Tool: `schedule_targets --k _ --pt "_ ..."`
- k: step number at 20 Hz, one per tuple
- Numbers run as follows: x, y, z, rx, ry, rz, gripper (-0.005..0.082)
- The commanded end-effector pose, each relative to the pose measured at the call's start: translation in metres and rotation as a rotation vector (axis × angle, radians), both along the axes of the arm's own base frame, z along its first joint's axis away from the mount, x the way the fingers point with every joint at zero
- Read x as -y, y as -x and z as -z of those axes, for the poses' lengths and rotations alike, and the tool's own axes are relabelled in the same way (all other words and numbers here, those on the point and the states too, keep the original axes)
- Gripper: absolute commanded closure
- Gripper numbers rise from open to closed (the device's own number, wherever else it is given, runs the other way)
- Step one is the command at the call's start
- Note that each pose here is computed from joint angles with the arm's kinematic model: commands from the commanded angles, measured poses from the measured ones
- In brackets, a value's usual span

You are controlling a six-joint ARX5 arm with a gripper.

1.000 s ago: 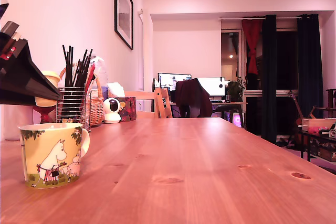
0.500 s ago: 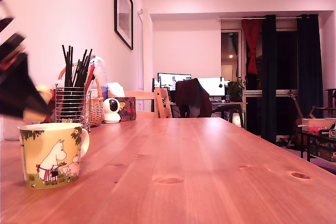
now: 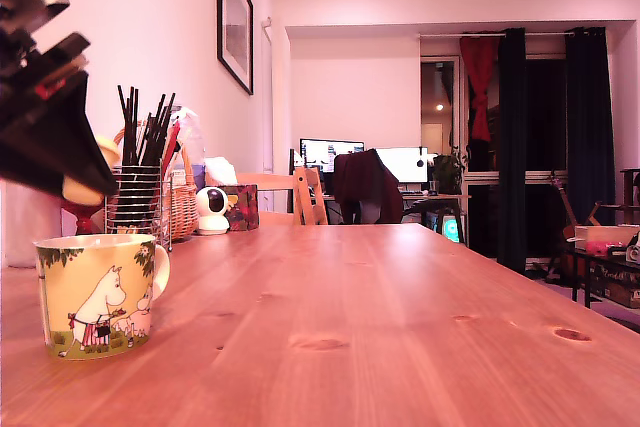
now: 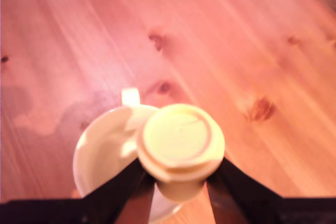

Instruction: Pick the coffee capsule and then drop it inside the coffee cup in front of you

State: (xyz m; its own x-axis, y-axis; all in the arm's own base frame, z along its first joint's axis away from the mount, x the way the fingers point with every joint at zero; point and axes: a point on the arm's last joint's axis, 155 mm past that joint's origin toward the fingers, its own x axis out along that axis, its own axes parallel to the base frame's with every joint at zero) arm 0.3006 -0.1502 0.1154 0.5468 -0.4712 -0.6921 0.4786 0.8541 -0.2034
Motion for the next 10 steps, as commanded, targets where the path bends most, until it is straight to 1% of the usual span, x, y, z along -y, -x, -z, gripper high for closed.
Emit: schedule_targets --k 1,6,9,10 --pt "0.0 -0.007 0.0 -0.018 -0.016 -0.01 0.0677" --pt "-0.003 -0.011 0.016 -0.113 -0.072 -0.015 0.0676" --pt "-0.007 -0.015 0.028 -0.143 -0.118 -0.015 0.0676" --pt "-0.007 -0.015 0.03 -0.151 -0.123 -0.016 0.0676"
